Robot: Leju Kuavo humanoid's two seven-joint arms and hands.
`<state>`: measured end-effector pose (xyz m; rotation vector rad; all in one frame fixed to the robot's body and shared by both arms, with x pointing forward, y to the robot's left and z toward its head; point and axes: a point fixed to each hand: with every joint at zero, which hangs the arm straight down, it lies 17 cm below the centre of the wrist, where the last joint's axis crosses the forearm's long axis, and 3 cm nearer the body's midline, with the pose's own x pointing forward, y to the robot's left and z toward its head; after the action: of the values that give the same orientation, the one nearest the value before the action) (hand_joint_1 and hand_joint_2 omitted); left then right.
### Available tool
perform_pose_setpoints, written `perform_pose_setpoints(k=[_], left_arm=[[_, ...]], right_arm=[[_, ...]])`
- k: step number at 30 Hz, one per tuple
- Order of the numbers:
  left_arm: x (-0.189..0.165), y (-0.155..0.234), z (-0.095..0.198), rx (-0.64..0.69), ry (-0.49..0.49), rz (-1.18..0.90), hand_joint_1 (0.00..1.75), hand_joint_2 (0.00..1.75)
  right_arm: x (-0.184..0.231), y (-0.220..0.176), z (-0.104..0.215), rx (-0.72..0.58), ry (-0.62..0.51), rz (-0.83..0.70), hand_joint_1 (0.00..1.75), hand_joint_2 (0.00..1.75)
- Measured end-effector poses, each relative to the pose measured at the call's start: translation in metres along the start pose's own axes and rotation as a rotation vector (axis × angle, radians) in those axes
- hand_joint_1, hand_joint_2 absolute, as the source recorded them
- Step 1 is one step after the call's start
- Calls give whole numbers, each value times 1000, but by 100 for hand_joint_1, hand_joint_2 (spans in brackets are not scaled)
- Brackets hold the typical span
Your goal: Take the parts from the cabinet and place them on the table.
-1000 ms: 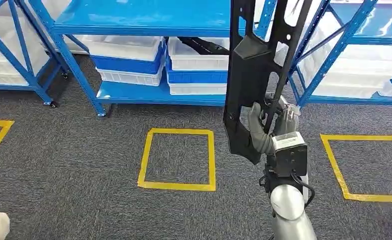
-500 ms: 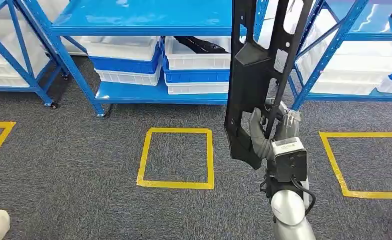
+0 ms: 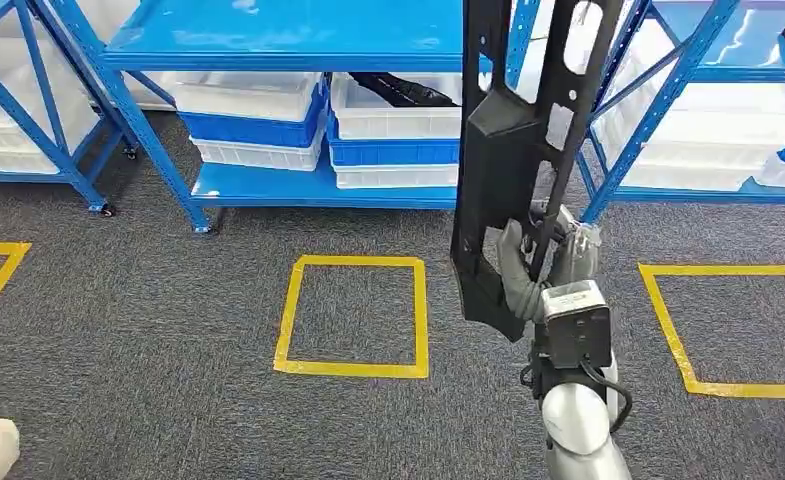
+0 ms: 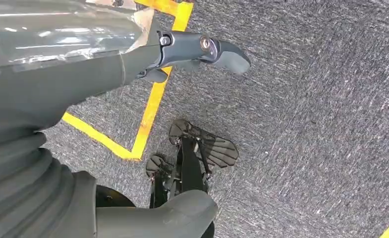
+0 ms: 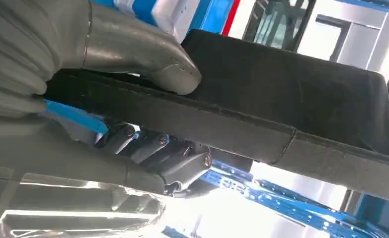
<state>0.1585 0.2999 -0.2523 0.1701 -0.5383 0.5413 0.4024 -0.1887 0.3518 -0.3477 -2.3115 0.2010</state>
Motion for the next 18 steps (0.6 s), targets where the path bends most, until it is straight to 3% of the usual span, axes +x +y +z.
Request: perform_pose_setpoints(k=[18], left_arm=[[-3, 9, 0, 35, 9, 26, 0, 175]], right_arm=[[-2, 6, -9, 6, 13, 28, 175, 175]])
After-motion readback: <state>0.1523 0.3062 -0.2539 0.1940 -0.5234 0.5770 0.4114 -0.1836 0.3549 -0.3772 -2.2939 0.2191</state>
